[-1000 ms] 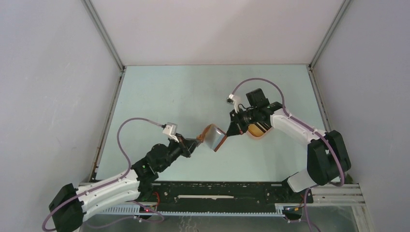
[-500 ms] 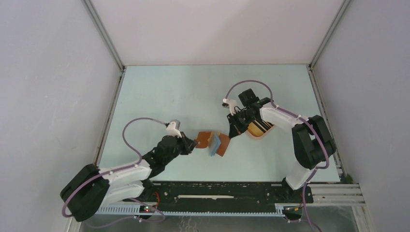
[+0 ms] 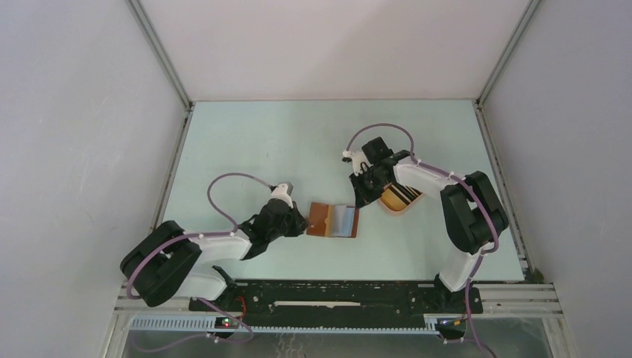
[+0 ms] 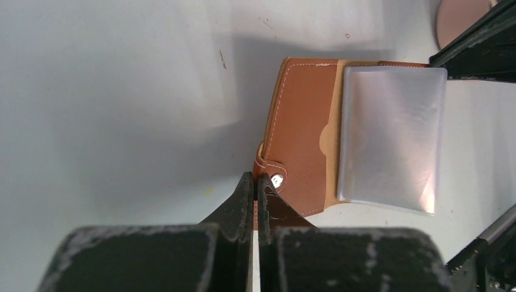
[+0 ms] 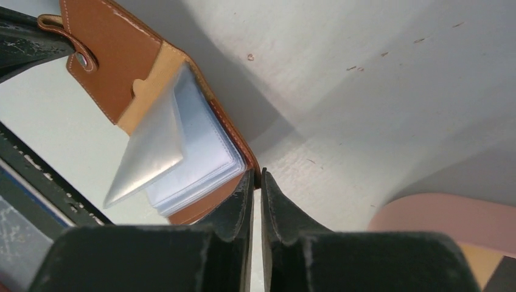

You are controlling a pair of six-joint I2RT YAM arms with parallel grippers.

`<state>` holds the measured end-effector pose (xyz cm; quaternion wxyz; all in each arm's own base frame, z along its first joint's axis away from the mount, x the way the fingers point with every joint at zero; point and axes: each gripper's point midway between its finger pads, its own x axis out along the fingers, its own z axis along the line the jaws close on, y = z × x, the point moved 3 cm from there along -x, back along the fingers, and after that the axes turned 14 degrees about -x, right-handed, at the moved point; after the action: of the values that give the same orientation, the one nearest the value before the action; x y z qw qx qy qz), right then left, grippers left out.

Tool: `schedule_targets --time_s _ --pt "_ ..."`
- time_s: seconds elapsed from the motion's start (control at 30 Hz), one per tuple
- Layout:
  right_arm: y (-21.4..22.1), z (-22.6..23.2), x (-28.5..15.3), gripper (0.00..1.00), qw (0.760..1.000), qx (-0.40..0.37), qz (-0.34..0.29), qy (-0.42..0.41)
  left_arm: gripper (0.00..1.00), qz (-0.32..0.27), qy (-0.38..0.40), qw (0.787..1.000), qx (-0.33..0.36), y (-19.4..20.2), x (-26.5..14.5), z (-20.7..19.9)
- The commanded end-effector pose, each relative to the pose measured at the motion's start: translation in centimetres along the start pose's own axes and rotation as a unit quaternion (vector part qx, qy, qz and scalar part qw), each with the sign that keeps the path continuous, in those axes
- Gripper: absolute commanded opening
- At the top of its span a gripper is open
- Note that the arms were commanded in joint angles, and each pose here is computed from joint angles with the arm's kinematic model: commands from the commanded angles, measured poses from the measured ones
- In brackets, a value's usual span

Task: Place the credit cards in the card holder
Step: Open the card holder.

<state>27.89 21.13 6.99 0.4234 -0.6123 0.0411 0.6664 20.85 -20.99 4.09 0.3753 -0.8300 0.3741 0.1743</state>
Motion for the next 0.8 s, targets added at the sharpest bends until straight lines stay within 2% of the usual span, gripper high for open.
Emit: schedule_targets --time_s 0.0,0.2,0.37,0.47,0.57,0.63,0.77 --pt "-1.3 -1.3 -0.6 0.17 0.999 -0.022 -0.001 0.049 0.0 0.005 -0.042 0.999 0.029 -0.7 0.9 0.6" --pt "-3.0 -0.4 -3.6 0.33 0.995 -0.062 -0.047 0.055 0.0 0.027 -0.038 0.999 0.023 0.3 1.1 0.8" --pt "-4.3 2.2 -6.7 0.44 0.984 -0.14 -0.1 0.038 0.0 0.027 -0.01 0.999 0.023 0.1 0.3 -0.8" --pt "-4.2 4.3 -8.0 0.44 0.974 -0.188 -0.127 -0.01 0.0 0.027 0.009 0.999 0.026 0.1 -0.5 -2.0" --pt "-3.7 7.6 -8.8 0.44 0.954 -0.232 -0.158 -0.106 0.0 0.026 0.028 0.999 0.028 0.1 -1.3 -3.3" --pt "-3.5 8.8 -8.4 0.43 0.948 -0.236 -0.159 -0.146 0.0 0.024 0.038 0.999 0.026 -0.1 -1.7 -3.9" --pt "-2.9 7.0 -5.3 0.39 0.97 -0.183 -0.105 -0.122 0.0 0.019 0.033 0.999 0.025 -0.1 -1.8 -3.6"
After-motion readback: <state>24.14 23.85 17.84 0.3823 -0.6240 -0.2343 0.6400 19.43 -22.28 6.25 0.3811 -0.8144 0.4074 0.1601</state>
